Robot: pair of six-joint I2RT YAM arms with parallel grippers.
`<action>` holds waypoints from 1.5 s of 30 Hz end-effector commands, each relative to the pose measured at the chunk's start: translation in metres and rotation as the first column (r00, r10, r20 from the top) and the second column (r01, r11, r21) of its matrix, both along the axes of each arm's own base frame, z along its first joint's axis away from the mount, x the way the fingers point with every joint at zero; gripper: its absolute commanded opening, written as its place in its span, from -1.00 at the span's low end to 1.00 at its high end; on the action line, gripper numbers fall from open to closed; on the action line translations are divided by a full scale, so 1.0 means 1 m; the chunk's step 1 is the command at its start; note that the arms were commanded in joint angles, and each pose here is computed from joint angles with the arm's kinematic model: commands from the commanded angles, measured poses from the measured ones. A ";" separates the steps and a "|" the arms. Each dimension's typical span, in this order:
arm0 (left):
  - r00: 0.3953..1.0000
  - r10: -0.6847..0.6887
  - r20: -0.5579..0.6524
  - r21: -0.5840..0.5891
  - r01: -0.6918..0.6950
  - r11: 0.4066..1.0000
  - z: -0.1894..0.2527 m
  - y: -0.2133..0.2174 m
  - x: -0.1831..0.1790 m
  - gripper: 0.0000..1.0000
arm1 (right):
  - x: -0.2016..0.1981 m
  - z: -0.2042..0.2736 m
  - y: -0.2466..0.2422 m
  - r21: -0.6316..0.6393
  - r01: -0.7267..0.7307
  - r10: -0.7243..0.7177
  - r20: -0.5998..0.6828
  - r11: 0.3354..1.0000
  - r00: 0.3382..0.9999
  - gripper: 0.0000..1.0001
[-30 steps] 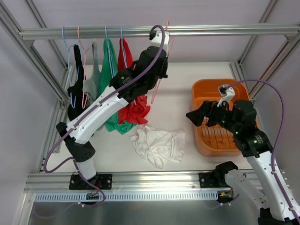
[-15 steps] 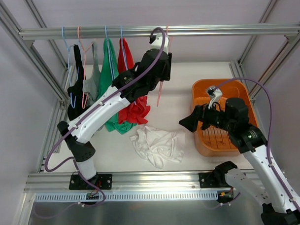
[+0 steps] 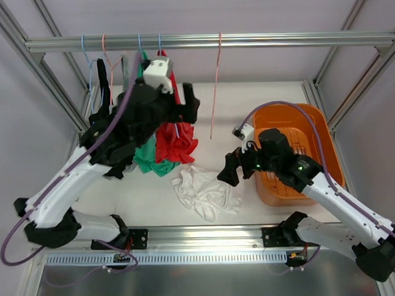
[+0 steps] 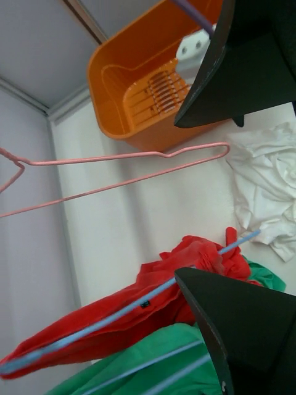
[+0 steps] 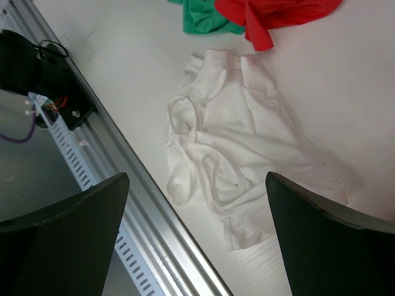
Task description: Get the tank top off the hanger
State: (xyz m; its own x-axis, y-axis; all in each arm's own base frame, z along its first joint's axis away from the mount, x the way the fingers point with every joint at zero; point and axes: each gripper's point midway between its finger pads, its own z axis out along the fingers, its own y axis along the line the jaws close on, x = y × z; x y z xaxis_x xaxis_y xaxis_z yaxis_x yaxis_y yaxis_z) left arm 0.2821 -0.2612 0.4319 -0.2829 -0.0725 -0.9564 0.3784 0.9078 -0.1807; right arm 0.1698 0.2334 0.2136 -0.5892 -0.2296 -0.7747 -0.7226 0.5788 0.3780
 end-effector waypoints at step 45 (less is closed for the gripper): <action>0.979 0.201 0.007 0.038 -0.202 0.979 -0.075 0.167 -0.087 0.97 | 0.003 -0.019 0.039 -0.258 0.266 -0.191 0.282 0.929 0.940 -0.99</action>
